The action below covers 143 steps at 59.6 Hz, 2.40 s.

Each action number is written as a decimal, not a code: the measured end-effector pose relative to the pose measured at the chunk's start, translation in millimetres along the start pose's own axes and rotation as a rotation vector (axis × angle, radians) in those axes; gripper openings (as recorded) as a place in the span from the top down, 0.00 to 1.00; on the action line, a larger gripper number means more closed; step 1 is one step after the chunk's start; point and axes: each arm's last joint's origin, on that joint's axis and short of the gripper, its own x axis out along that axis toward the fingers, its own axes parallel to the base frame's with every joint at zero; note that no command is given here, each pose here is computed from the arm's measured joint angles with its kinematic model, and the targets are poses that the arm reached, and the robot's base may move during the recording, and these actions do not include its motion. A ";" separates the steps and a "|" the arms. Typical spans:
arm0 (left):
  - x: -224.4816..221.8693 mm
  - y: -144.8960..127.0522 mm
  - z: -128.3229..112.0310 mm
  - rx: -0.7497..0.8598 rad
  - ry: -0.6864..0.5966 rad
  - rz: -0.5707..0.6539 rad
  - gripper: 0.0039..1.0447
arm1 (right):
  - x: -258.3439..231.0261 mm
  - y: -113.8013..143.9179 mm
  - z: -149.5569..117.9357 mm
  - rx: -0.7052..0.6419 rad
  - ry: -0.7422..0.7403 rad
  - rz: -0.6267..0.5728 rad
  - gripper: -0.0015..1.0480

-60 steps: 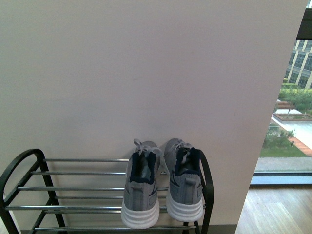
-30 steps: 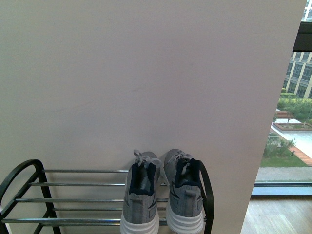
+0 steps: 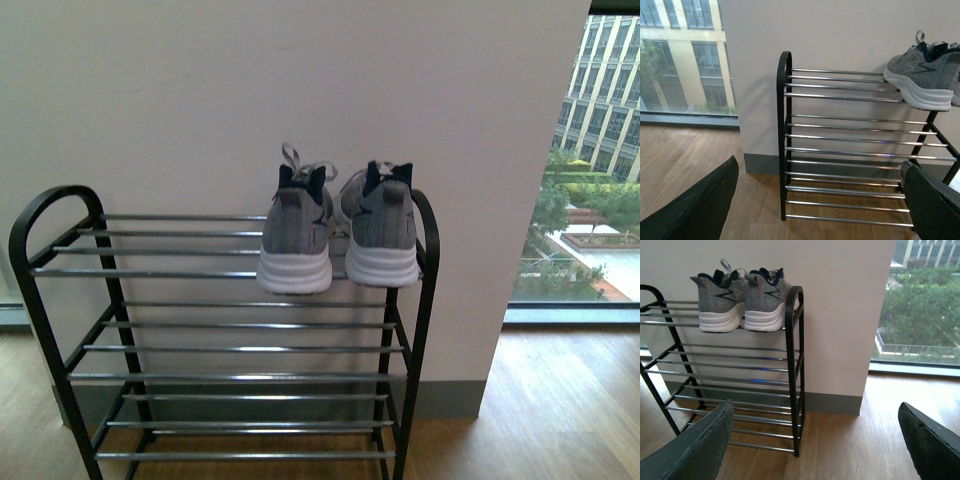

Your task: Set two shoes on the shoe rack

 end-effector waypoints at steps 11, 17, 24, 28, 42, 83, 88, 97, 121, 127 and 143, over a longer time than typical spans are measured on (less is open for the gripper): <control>0.0 0.0 0.0 0.000 0.000 0.000 0.09 | 0.0 0.1 0.0 0.001 0.000 0.001 0.09; 0.0 0.0 0.0 0.000 0.000 0.000 0.09 | 0.0 0.0 -0.1 0.000 0.001 0.001 0.09; 0.0 0.0 0.0 0.000 0.000 0.000 0.09 | 0.0 0.0 0.0 0.000 0.000 0.000 0.09; 0.0 0.0 0.0 0.000 0.000 0.000 0.09 | 0.0 0.0 0.0 0.000 0.000 0.000 0.09; 0.0 0.0 0.0 0.000 0.000 0.000 0.09 | 0.0 0.0 0.0 0.000 0.000 0.000 0.09; 0.0 0.0 0.0 0.000 0.000 0.000 0.09 | 0.0 0.0 0.0 0.000 0.000 -0.002 0.09; 0.0 0.0 0.0 0.000 0.000 0.000 0.09 | 0.0 -0.1 0.0 0.000 0.000 -0.002 0.09; 0.0 0.0 0.0 0.000 0.000 0.000 0.09 | 0.0 0.0 0.0 0.000 0.000 -0.002 0.09; 0.0 0.0 0.0 0.000 0.000 0.000 0.09 | 0.0 0.0 -0.1 0.000 0.001 -0.002 0.09; 0.0 0.0 0.0 0.000 0.000 0.000 0.09 | 0.0 0.0 -0.1 0.000 0.001 -0.001 0.09; 0.0 0.0 0.0 0.000 0.000 0.000 0.09 | 0.0 0.0 -0.1 0.000 0.001 -0.002 0.09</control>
